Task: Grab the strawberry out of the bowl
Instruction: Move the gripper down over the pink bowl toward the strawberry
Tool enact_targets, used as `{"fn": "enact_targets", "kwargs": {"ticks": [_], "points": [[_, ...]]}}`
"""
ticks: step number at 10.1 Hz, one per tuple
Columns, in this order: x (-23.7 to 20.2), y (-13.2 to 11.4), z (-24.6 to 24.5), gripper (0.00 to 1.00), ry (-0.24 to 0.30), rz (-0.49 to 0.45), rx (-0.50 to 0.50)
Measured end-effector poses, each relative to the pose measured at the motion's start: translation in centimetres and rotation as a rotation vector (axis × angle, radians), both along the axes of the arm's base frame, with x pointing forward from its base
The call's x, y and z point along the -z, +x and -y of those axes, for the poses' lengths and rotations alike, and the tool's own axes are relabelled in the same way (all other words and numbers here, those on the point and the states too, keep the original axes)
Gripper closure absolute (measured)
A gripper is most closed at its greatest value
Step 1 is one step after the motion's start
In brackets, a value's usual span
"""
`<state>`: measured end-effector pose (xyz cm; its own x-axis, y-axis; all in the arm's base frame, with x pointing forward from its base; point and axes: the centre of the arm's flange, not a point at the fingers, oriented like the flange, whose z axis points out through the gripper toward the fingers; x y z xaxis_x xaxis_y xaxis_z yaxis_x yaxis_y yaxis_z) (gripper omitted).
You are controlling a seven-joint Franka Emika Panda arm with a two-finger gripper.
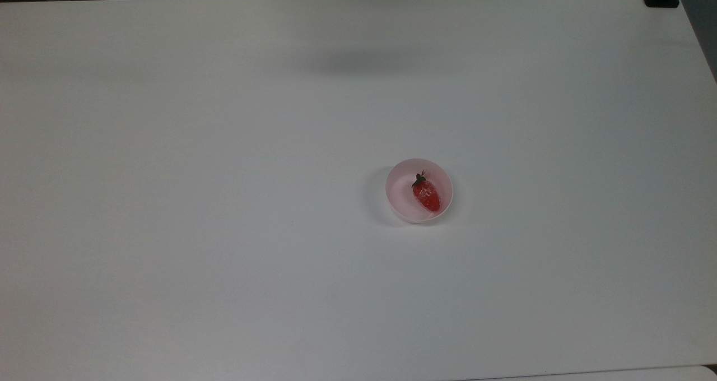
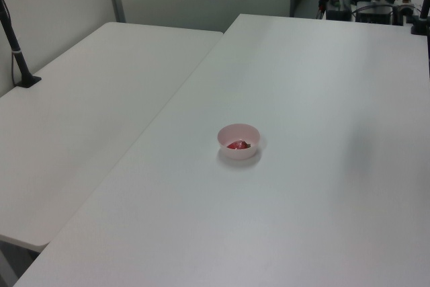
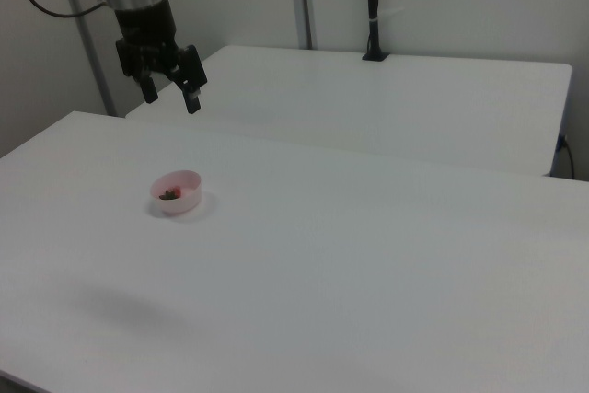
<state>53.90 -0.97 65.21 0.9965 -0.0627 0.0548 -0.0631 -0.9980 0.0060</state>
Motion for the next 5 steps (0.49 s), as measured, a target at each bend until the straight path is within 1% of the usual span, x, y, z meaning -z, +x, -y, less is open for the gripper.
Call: {"fn": "enact_targets", "kwargs": {"ticks": [2,3,4,5], "points": [[1.2,0.4,-0.1,0.00,-0.001,-0.023,-0.002],[2.9,1.2,-0.8,0.00,-0.004,-0.053,-0.002],[4.8,2.3,-2.4,0.00,-0.008,-0.078,0.035],[6.7,3.6,-4.9,0.00,-0.012,-0.079,0.080]]}}
